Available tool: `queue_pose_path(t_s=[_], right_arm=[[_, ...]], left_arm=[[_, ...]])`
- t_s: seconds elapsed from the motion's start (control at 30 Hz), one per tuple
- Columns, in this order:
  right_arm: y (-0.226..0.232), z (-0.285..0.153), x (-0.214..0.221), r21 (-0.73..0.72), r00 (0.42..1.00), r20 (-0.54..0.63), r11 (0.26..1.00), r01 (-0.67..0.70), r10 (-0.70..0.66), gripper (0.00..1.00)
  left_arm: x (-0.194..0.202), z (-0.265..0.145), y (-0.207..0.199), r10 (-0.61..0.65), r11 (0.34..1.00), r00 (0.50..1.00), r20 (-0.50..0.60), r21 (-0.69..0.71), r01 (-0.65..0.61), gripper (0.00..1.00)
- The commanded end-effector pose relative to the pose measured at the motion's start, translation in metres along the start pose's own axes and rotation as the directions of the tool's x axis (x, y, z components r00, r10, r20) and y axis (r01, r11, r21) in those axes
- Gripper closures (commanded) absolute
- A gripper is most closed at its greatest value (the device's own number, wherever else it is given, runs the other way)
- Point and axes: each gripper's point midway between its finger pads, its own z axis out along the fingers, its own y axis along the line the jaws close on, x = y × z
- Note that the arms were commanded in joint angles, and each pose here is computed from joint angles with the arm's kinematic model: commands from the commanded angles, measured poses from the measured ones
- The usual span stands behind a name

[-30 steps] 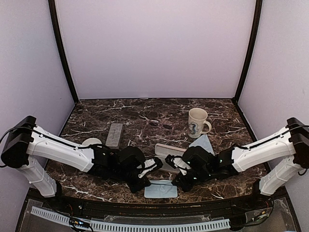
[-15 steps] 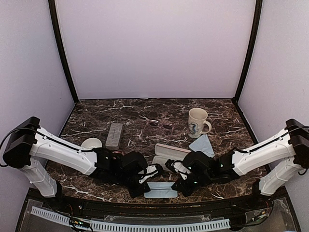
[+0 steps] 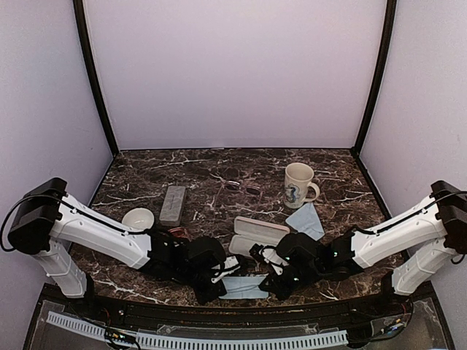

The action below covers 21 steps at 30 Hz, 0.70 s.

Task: Organize the sunglasses
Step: Fold the glasses cleaning cloth at the center of the board.

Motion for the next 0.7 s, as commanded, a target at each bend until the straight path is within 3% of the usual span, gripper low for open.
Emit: queue_pose_path(t_s=[0.0, 0.67], right_arm=[[0.002, 0.000, 0.003, 0.002, 1.000, 0.004, 1.000, -0.007, 0.007, 0.98], [0.023, -0.010, 0.013, -0.079, 1.000, 0.012, 0.997, -0.012, 0.013, 0.78]], left_arm=[[0.010, 0.000, 0.003, -0.004, 1.000, 0.999, -0.044, -0.021, 0.003, 0.93], [0.012, -0.013, -0.015, 0.020, 1.000, 0.999, -0.047, 0.002, -0.020, 0.80]])
